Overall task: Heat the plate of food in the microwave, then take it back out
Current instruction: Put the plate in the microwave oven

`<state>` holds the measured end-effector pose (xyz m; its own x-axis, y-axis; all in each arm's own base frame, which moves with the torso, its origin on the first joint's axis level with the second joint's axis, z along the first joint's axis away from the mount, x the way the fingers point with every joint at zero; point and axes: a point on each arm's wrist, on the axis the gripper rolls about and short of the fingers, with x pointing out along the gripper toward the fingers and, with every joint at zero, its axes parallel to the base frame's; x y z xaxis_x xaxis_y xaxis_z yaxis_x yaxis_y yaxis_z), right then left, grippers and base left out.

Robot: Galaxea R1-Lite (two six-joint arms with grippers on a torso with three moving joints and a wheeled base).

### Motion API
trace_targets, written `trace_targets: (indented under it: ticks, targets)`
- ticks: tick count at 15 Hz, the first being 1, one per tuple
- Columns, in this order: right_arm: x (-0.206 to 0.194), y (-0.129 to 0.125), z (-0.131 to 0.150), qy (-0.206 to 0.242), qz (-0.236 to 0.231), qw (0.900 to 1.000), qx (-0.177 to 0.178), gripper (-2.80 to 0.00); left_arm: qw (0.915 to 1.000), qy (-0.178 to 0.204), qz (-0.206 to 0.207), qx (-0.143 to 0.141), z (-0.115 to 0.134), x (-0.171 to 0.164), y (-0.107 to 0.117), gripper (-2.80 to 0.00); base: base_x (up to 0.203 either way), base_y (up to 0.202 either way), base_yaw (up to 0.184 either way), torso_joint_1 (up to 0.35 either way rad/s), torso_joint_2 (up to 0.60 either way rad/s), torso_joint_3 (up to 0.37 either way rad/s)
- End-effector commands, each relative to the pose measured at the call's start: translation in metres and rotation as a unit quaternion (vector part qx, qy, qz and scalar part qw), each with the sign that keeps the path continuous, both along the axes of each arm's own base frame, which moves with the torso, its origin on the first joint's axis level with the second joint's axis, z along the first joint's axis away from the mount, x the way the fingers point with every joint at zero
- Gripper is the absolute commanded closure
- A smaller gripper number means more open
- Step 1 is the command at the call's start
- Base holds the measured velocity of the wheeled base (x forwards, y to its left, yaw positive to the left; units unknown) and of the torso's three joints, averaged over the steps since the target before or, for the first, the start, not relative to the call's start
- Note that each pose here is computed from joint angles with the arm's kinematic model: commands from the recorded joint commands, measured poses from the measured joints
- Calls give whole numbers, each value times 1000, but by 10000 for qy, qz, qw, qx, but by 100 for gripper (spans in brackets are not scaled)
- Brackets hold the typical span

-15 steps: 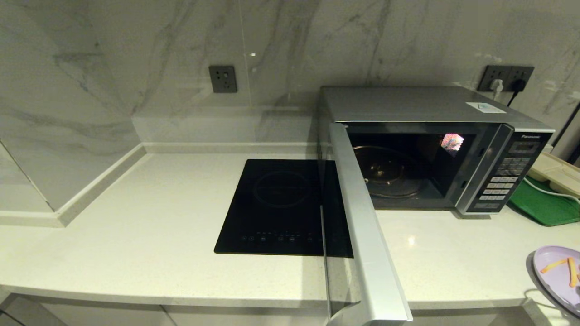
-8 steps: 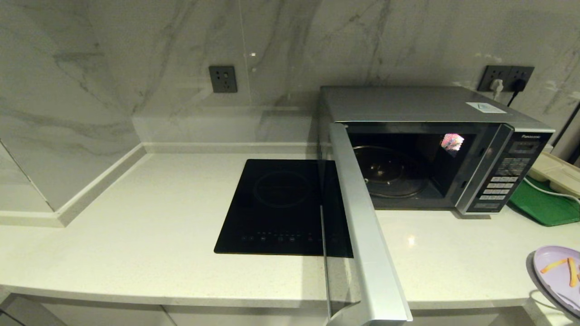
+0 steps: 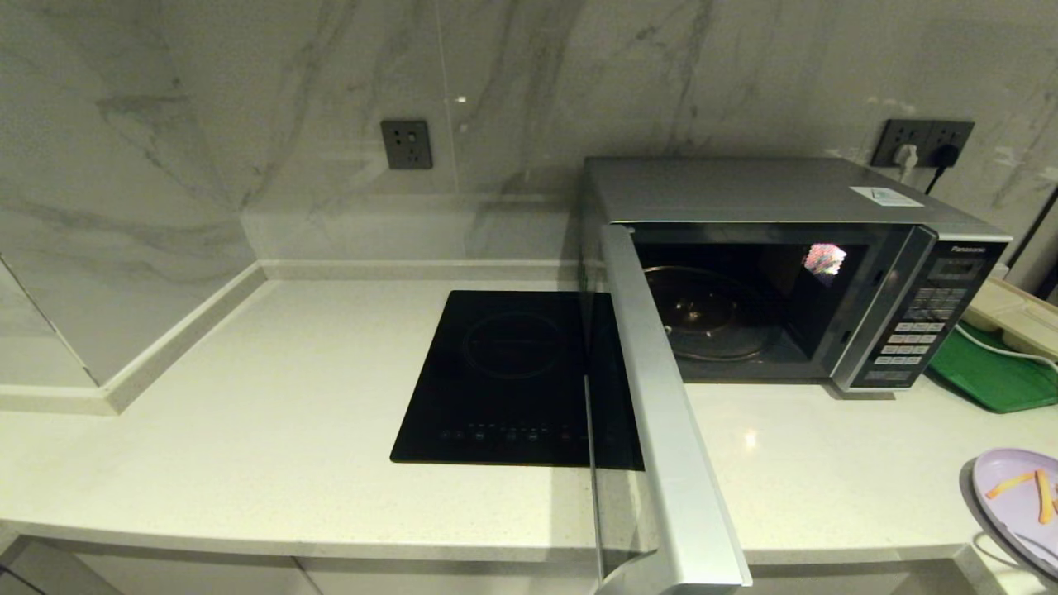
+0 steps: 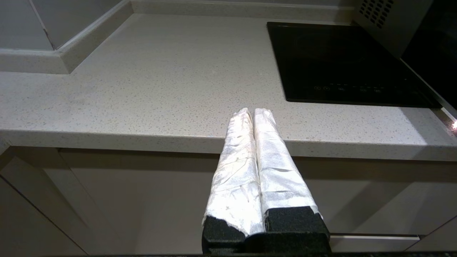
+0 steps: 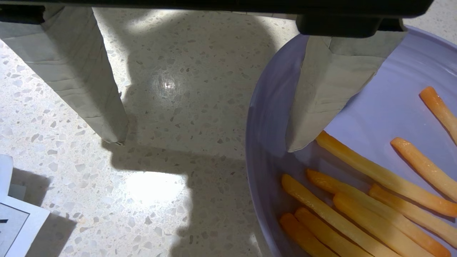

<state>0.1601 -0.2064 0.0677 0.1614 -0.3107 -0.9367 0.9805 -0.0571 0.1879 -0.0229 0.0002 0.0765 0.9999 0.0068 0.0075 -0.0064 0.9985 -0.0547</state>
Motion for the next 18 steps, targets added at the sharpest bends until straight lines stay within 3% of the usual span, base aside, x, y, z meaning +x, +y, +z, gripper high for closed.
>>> trace_targets:
  ticks: [1, 5, 6, 18]
  targets:
    - [0, -1, -1, 9, -36, 10000, 15, -280, 10000, -1, 4, -3, 0, 0, 0, 0, 0, 0, 0, 0, 0, 0]
    - [0, -1, -5, 56, -36, 9999, 75, -280, 10000, -1, 4, -3, 0, 0, 0, 0, 0, 0, 0, 0, 0, 0]
    - [0, -1, -5, 56, -43, 9999, 76, 0, 10000, -8, 4, -3, 0, 0, 0, 0, 0, 0, 0, 0, 0, 0]
    - [-3, 0, -5, 58, -79, 9999, 93, 0, 10000, -3, 4, -3, 0, 0, 0, 0, 0, 0, 0, 0, 0, 0]
